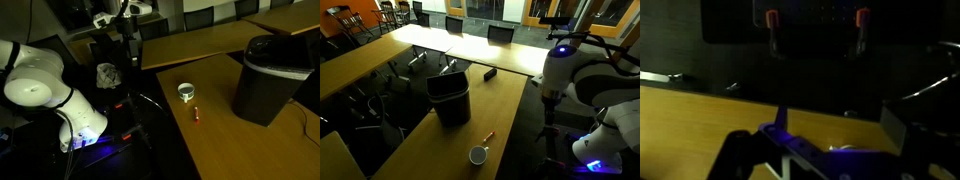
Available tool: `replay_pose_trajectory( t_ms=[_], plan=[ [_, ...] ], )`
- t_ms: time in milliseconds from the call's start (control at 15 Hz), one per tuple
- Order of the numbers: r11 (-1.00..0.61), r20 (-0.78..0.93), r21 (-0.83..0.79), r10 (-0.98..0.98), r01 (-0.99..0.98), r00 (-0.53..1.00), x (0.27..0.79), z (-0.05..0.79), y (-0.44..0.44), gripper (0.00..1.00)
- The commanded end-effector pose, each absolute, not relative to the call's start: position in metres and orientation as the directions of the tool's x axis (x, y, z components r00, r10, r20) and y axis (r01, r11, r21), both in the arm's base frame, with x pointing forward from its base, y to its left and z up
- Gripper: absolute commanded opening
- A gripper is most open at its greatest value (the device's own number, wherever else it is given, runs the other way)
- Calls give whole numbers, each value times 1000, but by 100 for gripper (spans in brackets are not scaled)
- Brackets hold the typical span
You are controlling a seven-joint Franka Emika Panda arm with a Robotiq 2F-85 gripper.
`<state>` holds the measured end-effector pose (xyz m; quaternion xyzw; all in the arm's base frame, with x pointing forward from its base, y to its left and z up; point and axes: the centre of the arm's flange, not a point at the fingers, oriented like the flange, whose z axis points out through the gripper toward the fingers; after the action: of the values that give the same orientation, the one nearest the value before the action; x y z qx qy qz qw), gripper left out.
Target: Move the mug to the right
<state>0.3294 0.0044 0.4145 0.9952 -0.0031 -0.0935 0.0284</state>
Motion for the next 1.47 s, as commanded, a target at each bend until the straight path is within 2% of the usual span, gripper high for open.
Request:
replay_pose_trajectory(
  t_ms=[0,333,400,800,1400],
  plan=[
    [-998,-186,57,-11,-1,982,329,415,4,100],
    [-998,-186,57,-11,-1,982,329,415,4,100],
    [-997,-147,54,-58,-51,987,335,410,7,100],
    [-927,59,12,-374,-376,925,423,345,35,100],
    [-629,94,-72,-777,-774,623,553,194,61,100]
  ],
)
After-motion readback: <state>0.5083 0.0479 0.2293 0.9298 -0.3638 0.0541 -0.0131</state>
